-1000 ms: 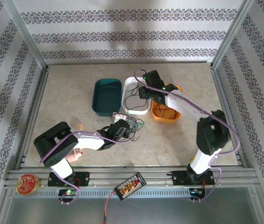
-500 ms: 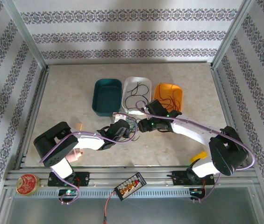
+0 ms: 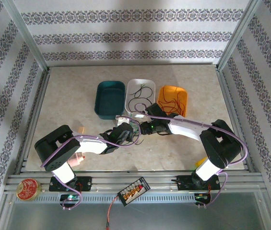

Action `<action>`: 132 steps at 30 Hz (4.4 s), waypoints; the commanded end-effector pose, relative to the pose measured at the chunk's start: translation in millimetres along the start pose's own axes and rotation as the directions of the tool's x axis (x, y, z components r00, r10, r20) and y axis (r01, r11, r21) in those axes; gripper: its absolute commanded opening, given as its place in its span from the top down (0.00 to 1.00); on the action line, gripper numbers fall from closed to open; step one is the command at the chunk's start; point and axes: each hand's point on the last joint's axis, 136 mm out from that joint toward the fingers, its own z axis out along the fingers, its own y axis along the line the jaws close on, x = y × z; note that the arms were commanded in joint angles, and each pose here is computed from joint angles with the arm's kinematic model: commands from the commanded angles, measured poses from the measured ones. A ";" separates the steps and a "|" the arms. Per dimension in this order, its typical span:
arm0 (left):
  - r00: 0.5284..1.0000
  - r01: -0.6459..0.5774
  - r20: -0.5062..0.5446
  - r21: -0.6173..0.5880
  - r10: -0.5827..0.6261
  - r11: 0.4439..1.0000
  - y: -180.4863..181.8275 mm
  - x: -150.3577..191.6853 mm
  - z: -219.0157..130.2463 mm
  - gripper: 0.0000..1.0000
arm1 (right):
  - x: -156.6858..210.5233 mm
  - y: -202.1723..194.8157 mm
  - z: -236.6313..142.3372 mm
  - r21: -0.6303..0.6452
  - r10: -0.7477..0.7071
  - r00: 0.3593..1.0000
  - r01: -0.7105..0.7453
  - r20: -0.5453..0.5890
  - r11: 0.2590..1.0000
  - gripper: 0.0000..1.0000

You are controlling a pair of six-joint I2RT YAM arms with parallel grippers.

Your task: Untangle the cables

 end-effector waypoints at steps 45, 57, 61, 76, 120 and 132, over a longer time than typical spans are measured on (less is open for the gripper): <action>1.000 -0.009 -0.024 -0.046 0.008 0.999 7.9 7.8 -1.3 1.00 | -79.6 -71.2 -216.8 0.245 0.027 0.704 -0.282 0.710 0.928 1.00; 1.000 -0.003 -0.023 -0.052 0.001 0.999 9.2 7.8 -1.7 1.00 | -74.0 -104.7 -348.1 0.283 -0.058 0.444 -0.459 0.894 0.842 1.00; 1.000 -0.001 -0.022 -0.059 0.000 0.998 10.8 8.2 -1.6 0.95 | -70.0 -108.7 -383.5 0.281 -0.089 0.376 -0.492 0.922 0.824 1.00; 0.998 0.063 0.017 -0.152 -0.061 0.986 38.6 9.4 -10.0 0.81 | -59.4 -111.4 -481.8 0.283 -0.197 0.209 -0.562 0.958 0.777 1.00; 0.995 0.098 0.027 -0.186 -0.095 0.978 50.7 10.9 -11.8 0.59 | -353.4 17.3 -403.1 -0.006 -0.009 0.326 0.047 0.945 0.999 1.00; 0.995 0.100 0.024 -0.188 -0.097 0.977 50.0 11.2 -10.4 0.59 | -363.1 34.8 -468.8 -0.080 0.060 0.195 0.095 0.979 0.992 1.00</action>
